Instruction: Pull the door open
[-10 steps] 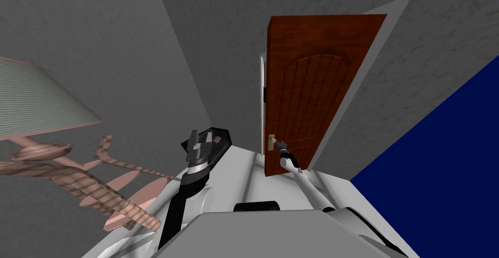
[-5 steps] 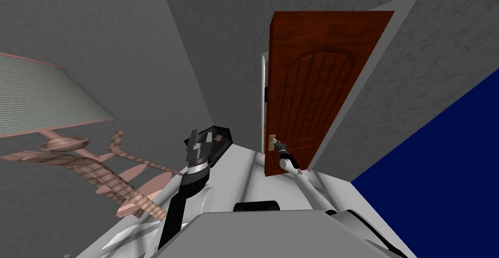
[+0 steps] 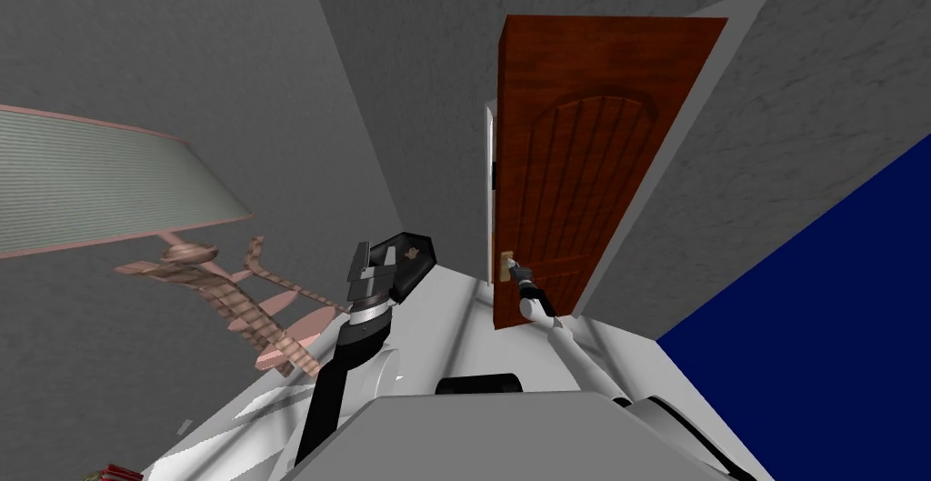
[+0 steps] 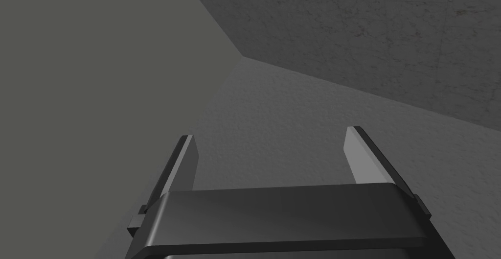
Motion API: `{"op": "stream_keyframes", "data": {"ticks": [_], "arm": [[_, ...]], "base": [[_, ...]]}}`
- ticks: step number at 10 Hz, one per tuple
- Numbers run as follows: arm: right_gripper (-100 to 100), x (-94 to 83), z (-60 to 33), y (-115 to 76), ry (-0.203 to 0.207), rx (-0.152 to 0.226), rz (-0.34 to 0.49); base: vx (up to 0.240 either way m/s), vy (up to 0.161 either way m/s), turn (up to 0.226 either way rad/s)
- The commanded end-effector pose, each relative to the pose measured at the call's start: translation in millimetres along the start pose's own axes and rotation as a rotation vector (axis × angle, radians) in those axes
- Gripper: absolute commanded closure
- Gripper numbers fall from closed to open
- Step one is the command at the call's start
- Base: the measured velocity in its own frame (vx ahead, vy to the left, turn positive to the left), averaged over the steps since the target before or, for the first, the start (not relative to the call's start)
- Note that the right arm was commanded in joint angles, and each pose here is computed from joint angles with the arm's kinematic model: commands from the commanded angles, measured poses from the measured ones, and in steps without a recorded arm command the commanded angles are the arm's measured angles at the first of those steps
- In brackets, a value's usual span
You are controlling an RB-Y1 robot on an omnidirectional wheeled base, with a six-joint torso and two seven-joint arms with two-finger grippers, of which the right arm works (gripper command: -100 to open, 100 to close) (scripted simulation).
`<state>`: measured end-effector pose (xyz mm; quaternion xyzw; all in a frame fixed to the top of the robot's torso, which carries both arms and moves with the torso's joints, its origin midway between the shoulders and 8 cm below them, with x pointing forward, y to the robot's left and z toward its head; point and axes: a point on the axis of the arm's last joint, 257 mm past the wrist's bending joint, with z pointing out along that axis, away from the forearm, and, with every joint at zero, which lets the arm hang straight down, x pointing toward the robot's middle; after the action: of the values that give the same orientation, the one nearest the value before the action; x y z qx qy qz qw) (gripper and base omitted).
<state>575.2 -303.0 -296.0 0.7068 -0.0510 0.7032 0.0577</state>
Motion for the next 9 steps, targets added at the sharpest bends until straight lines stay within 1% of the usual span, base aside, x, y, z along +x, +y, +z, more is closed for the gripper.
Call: {"op": "stream_keyframes", "data": {"ticks": [1, 4, 5, 6, 7, 8, 9], "arm": [[-100, -0.8, -0.2, -22.5, -0.001, 0.036, 0.008], [-100, -0.4, -1.0, -24.8, 0.001, 0.041, 0.008], [-100, -1.0, -1.8, -5.3, 0.004, 0.01, -0.003], [-100, -0.5, 3.2, 2.8, -0.008, -0.002, 0.015], [-100, -0.3, 3.9, 3.0, -0.01, -0.003, 0.018], [-100, -3.8, 2.0, 16.7, -0.013, -0.022, 0.006], [100, -3.8, 2.0, 16.7, -0.013, -0.022, 0.006]], "base": [[-0.086, -0.056, 0.02], [-0.031, -0.021, 0.019], [0.007, -0.03, -0.056], [0.035, 0.049, -0.127], [0.072, 0.089, -0.096], [0.039, 0.014, -0.078], [-0.002, -0.02, 0.032]]}}
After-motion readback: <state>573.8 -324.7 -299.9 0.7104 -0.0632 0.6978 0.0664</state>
